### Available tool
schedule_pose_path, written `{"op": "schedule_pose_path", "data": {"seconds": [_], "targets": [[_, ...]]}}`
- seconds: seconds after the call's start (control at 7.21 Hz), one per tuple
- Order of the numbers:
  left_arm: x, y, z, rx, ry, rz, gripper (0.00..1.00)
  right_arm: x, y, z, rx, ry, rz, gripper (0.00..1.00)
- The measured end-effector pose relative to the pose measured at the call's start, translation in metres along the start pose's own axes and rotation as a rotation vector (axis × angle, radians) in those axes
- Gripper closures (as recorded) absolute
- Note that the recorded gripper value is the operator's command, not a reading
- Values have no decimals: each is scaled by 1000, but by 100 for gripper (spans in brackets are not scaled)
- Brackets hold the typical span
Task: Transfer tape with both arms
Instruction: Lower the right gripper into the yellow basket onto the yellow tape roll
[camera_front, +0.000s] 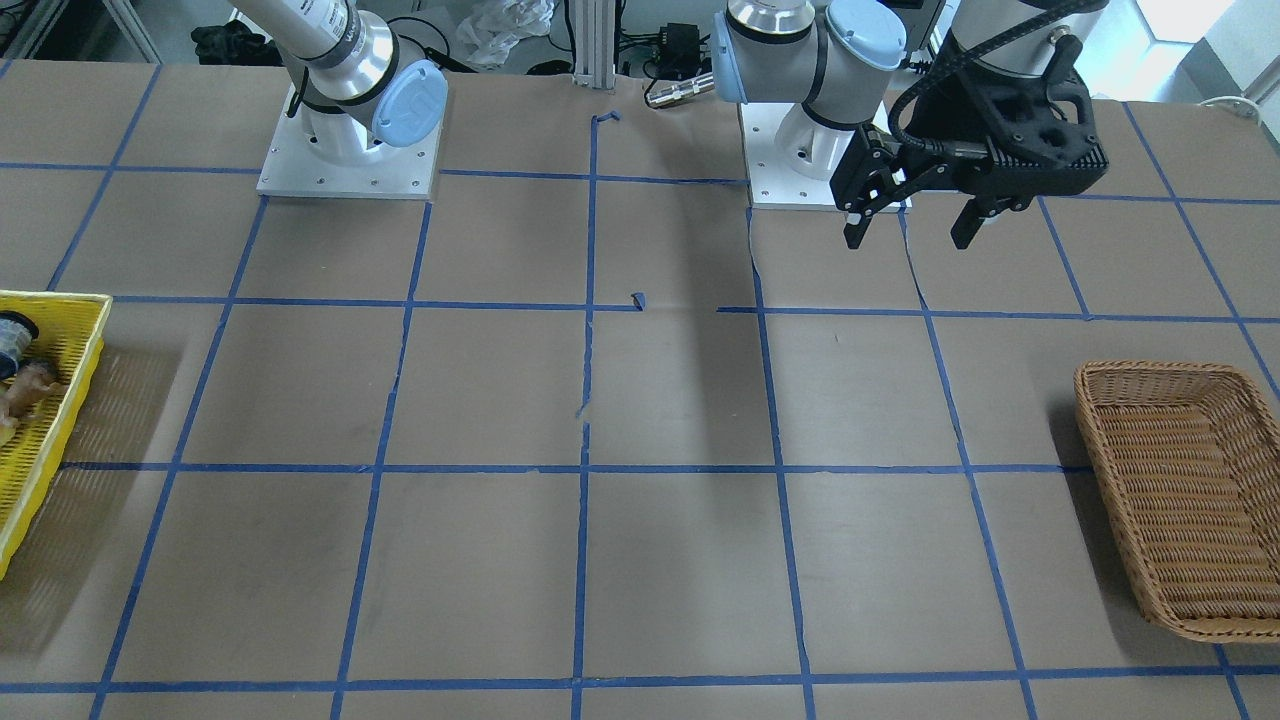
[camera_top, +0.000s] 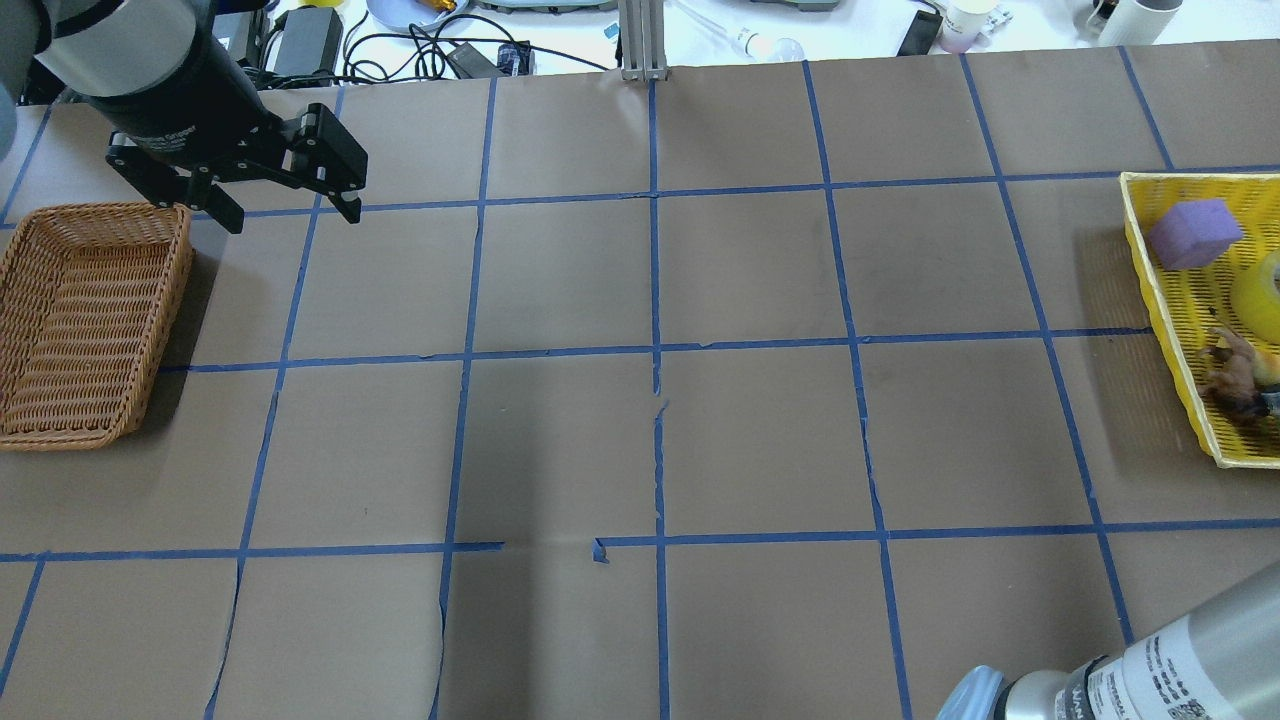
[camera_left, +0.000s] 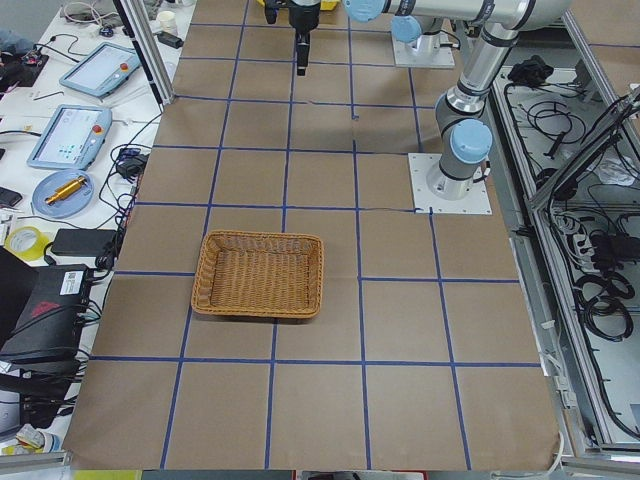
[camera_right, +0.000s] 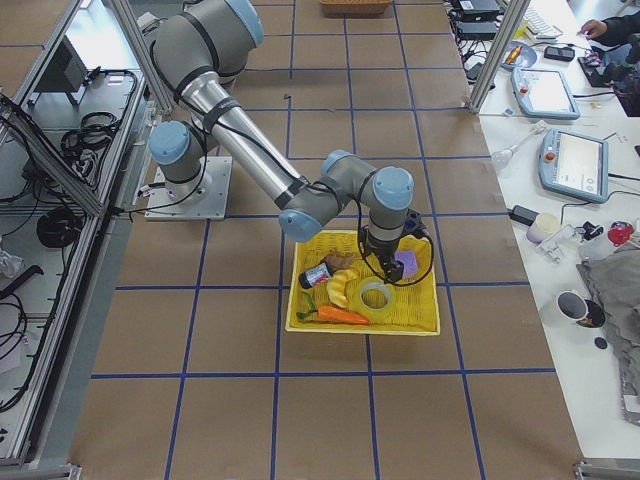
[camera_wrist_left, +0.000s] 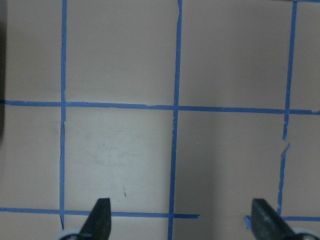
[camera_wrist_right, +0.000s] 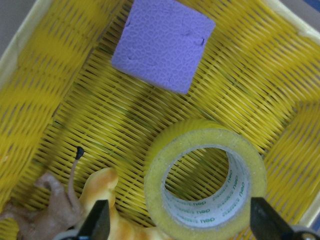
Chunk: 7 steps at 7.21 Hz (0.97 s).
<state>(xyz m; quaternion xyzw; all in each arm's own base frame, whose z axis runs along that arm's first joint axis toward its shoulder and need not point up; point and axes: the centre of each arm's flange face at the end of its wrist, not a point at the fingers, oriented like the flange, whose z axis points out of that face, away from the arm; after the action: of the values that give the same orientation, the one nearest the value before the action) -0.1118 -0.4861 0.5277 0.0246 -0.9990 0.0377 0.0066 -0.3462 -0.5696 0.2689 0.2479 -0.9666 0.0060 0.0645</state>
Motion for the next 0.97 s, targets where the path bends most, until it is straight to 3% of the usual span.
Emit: {"op": "schedule_pose_path", "data": {"seconds": [0.28, 0.42, 0.55, 0.69, 0.97], "targets": [[0, -1, 1, -5, 2, -1, 0, 4, 1, 42, -4, -3, 5, 1], [0, -1, 1, -5, 3, -1, 0, 3, 1, 51, -7, -11, 6, 28], [0, 0, 1, -6, 2, -1, 0, 1, 1, 56, -8, -18, 7, 76], [1, 0, 1, -6, 2, -1, 0, 0, 1, 59, -8, -24, 8, 99], [1, 1, 1, -5, 2, 0, 0, -2, 2, 59, -10, -27, 7, 100]]}}
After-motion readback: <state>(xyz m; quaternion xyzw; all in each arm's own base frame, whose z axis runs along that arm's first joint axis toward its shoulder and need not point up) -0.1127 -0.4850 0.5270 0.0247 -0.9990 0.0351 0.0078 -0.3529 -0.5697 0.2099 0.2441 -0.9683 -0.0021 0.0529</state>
